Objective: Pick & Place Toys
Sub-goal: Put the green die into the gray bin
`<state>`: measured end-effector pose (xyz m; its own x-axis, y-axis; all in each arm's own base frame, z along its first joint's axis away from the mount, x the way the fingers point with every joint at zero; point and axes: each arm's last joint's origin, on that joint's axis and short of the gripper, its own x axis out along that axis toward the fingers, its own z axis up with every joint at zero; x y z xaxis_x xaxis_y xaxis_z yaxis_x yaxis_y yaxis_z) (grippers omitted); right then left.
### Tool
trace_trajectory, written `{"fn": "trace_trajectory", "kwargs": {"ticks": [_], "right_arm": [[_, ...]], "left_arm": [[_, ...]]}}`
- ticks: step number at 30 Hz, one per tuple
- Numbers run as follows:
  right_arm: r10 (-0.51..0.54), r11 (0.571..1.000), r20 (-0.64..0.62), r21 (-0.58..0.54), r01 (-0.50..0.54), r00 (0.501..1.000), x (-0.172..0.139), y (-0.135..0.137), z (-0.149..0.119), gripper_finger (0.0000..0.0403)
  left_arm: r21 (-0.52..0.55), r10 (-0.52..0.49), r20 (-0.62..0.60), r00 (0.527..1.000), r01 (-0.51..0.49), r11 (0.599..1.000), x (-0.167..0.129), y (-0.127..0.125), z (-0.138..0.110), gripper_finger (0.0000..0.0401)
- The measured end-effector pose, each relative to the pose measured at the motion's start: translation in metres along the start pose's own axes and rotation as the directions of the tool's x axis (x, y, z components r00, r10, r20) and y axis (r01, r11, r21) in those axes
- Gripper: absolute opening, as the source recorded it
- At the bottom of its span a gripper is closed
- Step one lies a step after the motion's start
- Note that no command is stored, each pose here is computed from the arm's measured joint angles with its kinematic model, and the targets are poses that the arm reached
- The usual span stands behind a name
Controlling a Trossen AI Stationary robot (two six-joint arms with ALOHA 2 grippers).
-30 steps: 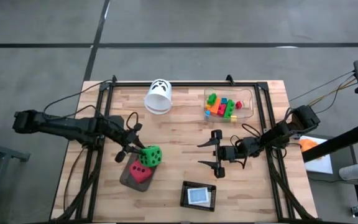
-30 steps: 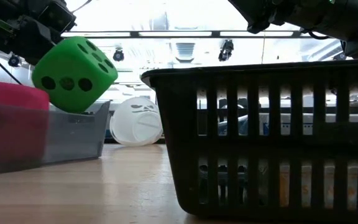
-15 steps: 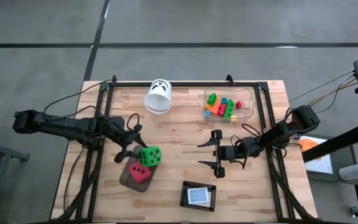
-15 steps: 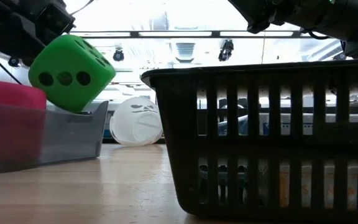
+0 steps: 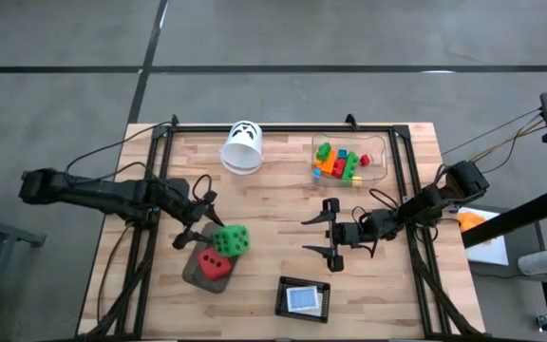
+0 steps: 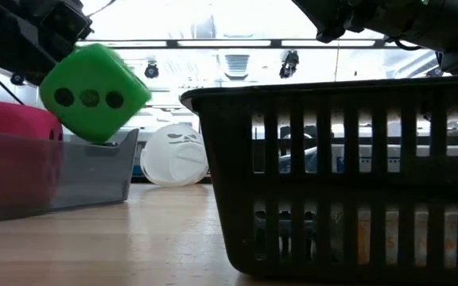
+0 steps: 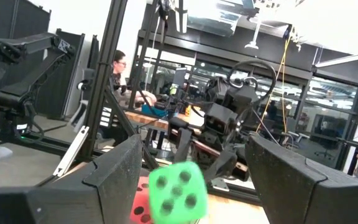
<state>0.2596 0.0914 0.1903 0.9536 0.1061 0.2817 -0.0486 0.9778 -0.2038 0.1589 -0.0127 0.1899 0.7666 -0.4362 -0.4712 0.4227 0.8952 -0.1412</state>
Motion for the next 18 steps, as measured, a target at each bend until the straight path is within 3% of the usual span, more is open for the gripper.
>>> {"fn": "trace_trajectory", "kwargs": {"ticks": [18], "right_arm": [[0.0,1.0,-0.001,0.002,0.0,1.0,0.0,0.0,0.0,0.0276]], "left_arm": [[0.089,-0.001,0.174,0.985,-0.014,0.996,-0.029,-0.013,0.012,0.0277]]}}
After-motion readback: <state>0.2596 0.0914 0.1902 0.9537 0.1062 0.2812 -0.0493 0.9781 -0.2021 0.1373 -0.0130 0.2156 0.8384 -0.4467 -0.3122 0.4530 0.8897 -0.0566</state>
